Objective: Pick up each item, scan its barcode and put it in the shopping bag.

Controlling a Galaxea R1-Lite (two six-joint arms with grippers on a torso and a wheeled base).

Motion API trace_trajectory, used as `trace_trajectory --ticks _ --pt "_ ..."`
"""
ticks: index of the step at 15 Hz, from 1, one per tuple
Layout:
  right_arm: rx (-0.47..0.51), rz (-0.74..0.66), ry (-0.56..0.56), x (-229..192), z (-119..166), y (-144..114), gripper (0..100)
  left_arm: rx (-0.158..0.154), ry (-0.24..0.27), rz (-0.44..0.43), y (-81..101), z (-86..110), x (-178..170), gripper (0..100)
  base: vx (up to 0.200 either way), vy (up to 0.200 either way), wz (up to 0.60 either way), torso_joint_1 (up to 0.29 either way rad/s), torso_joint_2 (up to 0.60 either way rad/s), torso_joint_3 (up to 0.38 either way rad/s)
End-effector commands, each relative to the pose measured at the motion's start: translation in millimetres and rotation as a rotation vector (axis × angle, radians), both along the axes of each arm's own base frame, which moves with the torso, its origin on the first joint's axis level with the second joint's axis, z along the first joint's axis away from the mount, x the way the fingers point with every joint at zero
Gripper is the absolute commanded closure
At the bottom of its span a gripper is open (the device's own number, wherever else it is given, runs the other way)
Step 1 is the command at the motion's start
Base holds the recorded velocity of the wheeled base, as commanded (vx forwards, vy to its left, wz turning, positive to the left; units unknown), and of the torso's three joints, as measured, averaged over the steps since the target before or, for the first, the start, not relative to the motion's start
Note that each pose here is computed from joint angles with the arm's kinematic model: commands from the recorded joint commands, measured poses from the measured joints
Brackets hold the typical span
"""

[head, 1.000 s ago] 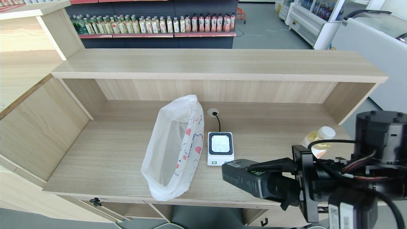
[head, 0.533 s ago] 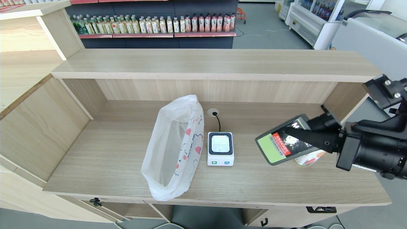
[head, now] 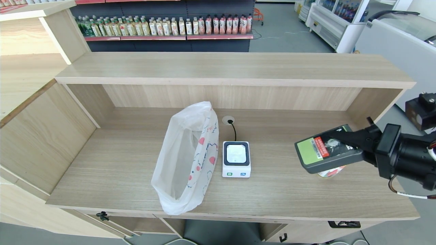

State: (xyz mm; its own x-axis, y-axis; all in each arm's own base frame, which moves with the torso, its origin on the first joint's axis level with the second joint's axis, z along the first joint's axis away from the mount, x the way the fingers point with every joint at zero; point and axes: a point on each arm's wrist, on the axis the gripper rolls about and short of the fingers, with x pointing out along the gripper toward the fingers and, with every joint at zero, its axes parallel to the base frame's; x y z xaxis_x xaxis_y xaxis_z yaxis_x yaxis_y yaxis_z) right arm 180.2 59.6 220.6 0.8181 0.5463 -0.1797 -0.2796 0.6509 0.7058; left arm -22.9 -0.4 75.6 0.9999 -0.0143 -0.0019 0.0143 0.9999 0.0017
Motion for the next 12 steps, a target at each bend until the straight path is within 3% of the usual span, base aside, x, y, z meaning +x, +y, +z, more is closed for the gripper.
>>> trace_trajectory --ticks 1,11,12 --pt "-0.01 -0.002 0.034 1.5 -8.6 0.0 100 0.0 0.0 0.0 0.0 0.0 0.0 0 0.0 0.0 0.0 0.0 0.0 0.0" --pt "-0.02 -0.016 0.07 8.2 -16.9 -0.7 100 0.0 0.0 0.0 0.0 0.0 0.0 0 0.0 0.0 0.0 0.0 0.0 0.0" --pt "-0.023 -0.017 0.075 10.5 -18.3 -0.1 100 0.0 0.0 0.0 0.0 0.0 0.0 0 0.0 0.2 0.0 0.002 0.0 -0.002"
